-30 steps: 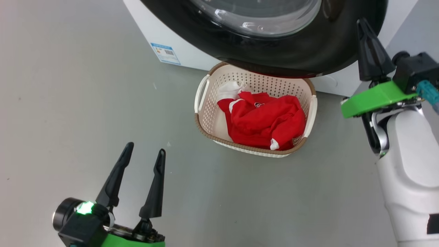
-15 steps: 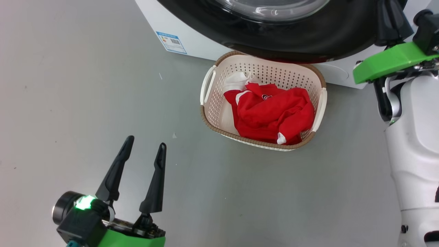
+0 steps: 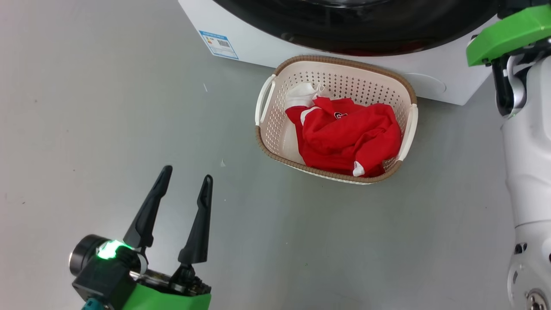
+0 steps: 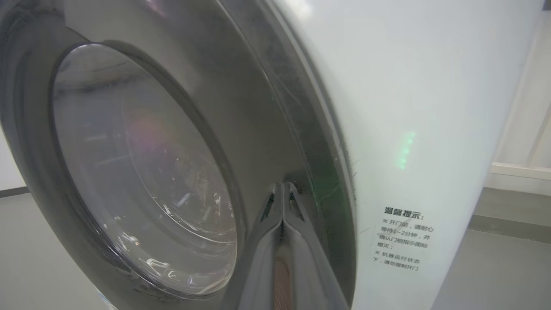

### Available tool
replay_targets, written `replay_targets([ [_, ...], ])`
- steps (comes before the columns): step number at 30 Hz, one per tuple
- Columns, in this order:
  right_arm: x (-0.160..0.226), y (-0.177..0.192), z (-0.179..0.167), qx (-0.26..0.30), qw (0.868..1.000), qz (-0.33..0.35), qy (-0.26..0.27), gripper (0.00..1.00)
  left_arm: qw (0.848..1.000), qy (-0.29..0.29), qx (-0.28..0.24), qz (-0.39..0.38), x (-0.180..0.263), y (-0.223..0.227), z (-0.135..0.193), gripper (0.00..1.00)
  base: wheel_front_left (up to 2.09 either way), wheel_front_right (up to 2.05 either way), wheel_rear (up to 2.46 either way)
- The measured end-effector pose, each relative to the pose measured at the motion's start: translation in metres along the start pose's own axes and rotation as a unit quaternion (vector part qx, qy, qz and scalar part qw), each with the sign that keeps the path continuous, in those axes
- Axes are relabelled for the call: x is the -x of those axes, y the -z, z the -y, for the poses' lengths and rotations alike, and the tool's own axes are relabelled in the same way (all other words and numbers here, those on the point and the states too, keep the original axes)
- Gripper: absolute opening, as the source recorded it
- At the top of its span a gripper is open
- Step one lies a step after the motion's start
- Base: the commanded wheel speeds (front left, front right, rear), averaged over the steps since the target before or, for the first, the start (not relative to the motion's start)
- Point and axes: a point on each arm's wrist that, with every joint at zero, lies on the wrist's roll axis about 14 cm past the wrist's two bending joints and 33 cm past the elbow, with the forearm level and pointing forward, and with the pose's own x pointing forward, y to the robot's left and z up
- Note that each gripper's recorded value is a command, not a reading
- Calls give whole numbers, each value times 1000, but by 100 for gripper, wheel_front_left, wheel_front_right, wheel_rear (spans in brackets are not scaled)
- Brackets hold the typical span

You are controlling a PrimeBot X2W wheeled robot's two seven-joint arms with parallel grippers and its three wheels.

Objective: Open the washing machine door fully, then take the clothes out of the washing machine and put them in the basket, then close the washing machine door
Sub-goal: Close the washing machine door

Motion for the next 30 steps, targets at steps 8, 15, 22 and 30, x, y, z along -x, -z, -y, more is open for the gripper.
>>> replay_targets([
  [8, -9, 6, -3, 7, 1000, -16, -6, 0, 1000, -1, 2, -2, 0, 1, 0, 100, 0, 0, 0],
  [15, -8, 2, -4, 17, 1000, -14, -9, 0, 1000, -2, 3, -4, 1, 2, -1, 100, 0, 0, 0],
  [22, -3, -6, 0, 19, 1000, -5, -8, 49, 1000, -4, 30, -8, -2, 7, 3, 100, 0, 0, 0],
  [30, 31, 6, -21, -3, 999, -16, -51, 100, 999, 19, 45, -11, -9, 13, 18, 100, 0, 0, 0],
])
